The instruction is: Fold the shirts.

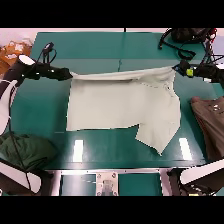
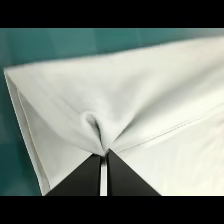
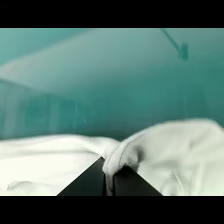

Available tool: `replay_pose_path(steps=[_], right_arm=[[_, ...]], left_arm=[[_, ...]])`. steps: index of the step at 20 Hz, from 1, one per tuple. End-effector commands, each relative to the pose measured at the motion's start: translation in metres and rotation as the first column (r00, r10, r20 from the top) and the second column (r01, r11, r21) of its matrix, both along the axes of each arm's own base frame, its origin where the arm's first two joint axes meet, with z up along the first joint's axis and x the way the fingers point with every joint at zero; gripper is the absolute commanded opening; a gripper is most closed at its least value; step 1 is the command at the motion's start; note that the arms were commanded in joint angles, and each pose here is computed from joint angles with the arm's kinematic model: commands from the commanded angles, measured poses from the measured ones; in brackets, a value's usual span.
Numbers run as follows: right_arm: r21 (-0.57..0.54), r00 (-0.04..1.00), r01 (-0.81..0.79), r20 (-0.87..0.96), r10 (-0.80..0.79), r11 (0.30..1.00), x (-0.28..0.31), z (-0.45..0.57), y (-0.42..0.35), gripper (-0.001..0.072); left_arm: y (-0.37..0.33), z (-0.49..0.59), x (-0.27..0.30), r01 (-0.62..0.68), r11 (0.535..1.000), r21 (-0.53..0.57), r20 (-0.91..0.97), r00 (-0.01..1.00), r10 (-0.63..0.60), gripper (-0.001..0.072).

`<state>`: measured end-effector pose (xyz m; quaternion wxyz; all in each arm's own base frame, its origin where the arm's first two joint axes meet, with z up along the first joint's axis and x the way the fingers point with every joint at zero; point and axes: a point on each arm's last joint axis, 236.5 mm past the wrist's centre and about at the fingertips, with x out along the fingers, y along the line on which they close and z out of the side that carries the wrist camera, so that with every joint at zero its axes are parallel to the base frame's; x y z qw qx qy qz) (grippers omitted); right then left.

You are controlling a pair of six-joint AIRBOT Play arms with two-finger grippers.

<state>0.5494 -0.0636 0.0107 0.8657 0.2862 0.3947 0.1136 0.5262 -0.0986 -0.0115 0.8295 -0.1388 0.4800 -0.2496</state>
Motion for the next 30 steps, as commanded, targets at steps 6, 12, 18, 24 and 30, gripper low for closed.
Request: replay_pose_path(steps=[6, 12, 18, 24, 30], right_arm=[[-0.003, 0.978, -0.018, -0.208, 0.017, 1.000, -0.055, -0.067, 0.002, 0.0016], [-0.049, 0.970, -0.035, -0.242, 0.022, 0.998, -0.063, -0.077, -0.004, 0.0017], [-0.058, 0.969, -0.040, -0.246, 0.025, 0.997, -0.064, -0.078, -0.006, 0.0018], [-0.051, 0.967, -0.071, -0.249, 0.056, 0.996, -0.066, -0.066, -0.006, 0.0293], [-0.080, 0.928, -0.008, -0.371, -0.022, 0.997, -0.108, -0.019, -0.050, 0.0016]], left_arm=[[0.009, -0.039, -0.030, -0.015, 0.999, 0.046, -0.149, 0.989, 0.022, 0.0024], [-0.012, -0.051, -0.045, 0.027, 0.999, 0.037, -0.194, 0.981, -0.019, 0.0024], [-0.013, -0.061, -0.063, 0.069, 0.993, 0.092, -0.265, 0.963, -0.042, 0.0024], [-0.014, -0.046, -0.077, 0.101, 0.992, 0.071, -0.337, 0.939, -0.072, 0.0456], [0.038, 0.010, -0.137, 0.115, 0.986, 0.119, -0.614, 0.789, -0.018, 0.0095]])
